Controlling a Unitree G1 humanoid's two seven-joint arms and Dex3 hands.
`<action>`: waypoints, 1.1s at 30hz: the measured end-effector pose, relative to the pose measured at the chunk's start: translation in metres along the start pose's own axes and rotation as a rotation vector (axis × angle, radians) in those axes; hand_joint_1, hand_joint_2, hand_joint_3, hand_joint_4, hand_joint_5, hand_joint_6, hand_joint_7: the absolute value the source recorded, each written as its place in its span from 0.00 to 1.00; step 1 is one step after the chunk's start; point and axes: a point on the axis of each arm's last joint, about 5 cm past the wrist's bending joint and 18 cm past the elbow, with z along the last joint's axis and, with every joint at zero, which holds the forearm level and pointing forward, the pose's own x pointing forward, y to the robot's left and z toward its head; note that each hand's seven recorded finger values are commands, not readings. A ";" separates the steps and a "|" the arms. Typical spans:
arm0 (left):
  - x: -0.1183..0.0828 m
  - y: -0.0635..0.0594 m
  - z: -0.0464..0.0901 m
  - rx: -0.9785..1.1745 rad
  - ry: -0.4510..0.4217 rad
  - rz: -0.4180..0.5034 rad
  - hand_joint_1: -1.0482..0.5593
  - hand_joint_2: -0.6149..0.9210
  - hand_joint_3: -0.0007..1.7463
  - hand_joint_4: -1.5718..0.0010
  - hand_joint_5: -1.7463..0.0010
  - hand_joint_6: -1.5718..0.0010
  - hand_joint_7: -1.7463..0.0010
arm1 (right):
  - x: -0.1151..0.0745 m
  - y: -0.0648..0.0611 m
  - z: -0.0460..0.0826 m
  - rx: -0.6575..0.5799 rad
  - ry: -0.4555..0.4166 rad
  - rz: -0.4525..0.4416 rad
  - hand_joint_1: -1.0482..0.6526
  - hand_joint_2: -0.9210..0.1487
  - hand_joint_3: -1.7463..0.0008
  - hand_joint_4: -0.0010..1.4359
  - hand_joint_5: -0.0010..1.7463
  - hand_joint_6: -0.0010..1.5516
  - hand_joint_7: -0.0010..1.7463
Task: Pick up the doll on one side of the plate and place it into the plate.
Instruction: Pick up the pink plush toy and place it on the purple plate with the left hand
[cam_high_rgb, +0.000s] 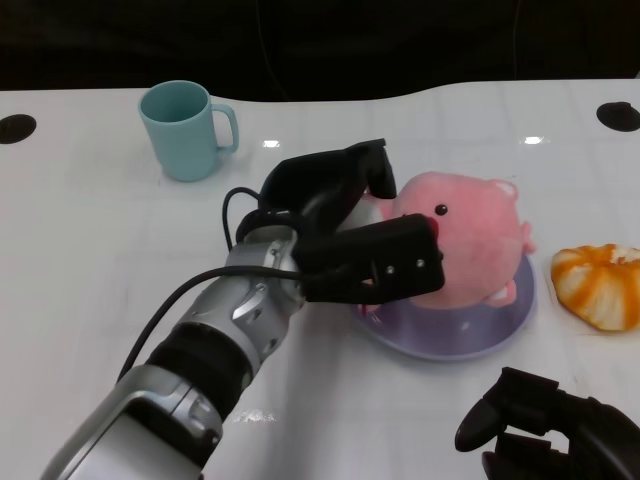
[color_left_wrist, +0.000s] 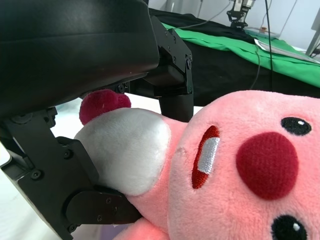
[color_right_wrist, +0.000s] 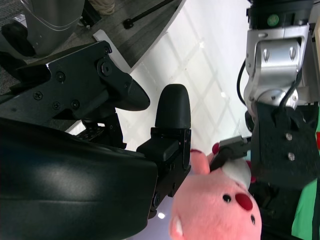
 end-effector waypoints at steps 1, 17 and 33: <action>0.001 -0.001 0.002 0.001 0.005 -0.008 0.52 0.73 0.60 0.42 0.00 0.56 0.00 | 0.000 0.000 0.000 0.000 -0.001 0.002 0.56 0.26 0.38 0.46 1.00 0.32 0.82; 0.008 -0.005 0.010 -0.071 0.077 -0.108 0.41 1.00 0.08 0.77 0.35 0.65 0.91 | -0.001 0.002 0.000 0.001 -0.013 0.010 0.56 0.27 0.36 0.46 1.00 0.32 0.83; 0.009 0.010 0.009 0.128 0.032 -0.225 0.19 1.00 0.12 1.00 0.87 0.89 1.00 | -0.001 0.002 0.000 0.001 -0.013 0.009 0.56 0.28 0.36 0.45 1.00 0.31 0.82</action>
